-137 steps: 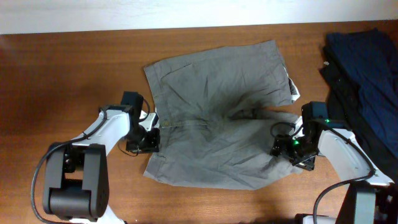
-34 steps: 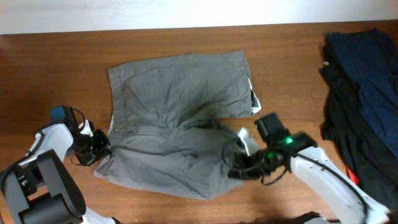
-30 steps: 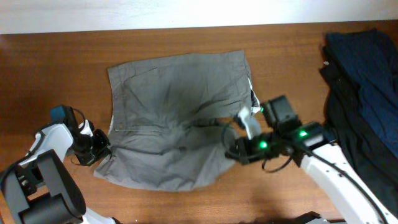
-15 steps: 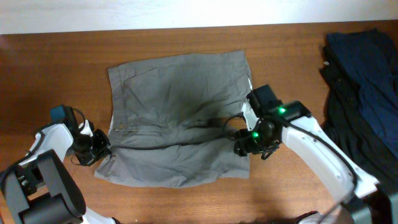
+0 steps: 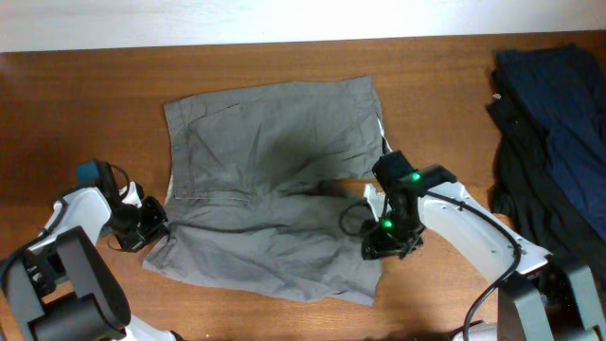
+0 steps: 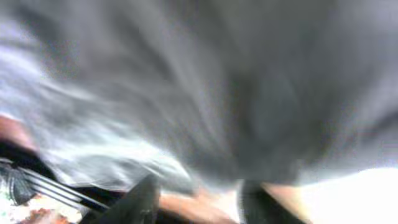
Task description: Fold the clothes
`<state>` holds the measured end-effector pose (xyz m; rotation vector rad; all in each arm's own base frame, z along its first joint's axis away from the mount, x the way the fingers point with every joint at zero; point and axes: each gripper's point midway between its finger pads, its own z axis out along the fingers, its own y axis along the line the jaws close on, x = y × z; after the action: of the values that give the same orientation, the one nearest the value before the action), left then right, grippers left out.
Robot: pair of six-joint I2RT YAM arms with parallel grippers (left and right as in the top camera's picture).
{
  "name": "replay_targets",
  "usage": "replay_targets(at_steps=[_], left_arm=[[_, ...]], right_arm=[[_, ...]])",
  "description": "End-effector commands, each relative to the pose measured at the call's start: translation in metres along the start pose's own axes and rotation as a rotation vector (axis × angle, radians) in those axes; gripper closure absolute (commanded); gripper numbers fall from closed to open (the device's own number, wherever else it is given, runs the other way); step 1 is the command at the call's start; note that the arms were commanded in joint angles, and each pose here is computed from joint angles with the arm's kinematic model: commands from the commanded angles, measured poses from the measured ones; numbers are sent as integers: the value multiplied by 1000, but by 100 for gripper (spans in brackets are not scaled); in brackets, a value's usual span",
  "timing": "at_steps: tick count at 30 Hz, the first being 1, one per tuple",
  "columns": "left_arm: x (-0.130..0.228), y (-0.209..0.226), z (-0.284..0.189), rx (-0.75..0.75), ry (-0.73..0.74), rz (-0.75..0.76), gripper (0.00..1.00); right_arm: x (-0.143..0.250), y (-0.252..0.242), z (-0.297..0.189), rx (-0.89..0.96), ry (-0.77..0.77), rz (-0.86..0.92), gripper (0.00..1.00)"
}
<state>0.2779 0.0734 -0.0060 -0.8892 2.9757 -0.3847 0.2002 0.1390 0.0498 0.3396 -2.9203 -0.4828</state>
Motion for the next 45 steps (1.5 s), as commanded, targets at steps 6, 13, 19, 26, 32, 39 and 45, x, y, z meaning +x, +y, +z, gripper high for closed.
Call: replay_targets(at_steps=[6, 13, 19, 26, 32, 39, 45], left_arm=[[4, 20, 20, -81, 42, 9, 99], [4, 20, 20, -81, 38, 10, 99], [4, 19, 20, -81, 38, 10, 100], [3, 20, 20, -81, 38, 11, 99], [4, 19, 21, -80, 39, 10, 99], [5, 20, 20, -81, 46, 9, 99], [6, 18, 20, -74, 50, 8, 99]], right_arm=[[-46, 23, -16, -156, -178, -68, 96], [-143, -13, -107, -190, -598, 3, 96], [-133, -61, -98, -134, -547, 154, 29], [-65, -89, -69, -116, -295, 307, 27], [-59, -78, -5, -107, -300, 204, 34], [-93, -53, 12, -158, -495, 9, 36], [-87, -15, 16, -265, -466, -112, 63]])
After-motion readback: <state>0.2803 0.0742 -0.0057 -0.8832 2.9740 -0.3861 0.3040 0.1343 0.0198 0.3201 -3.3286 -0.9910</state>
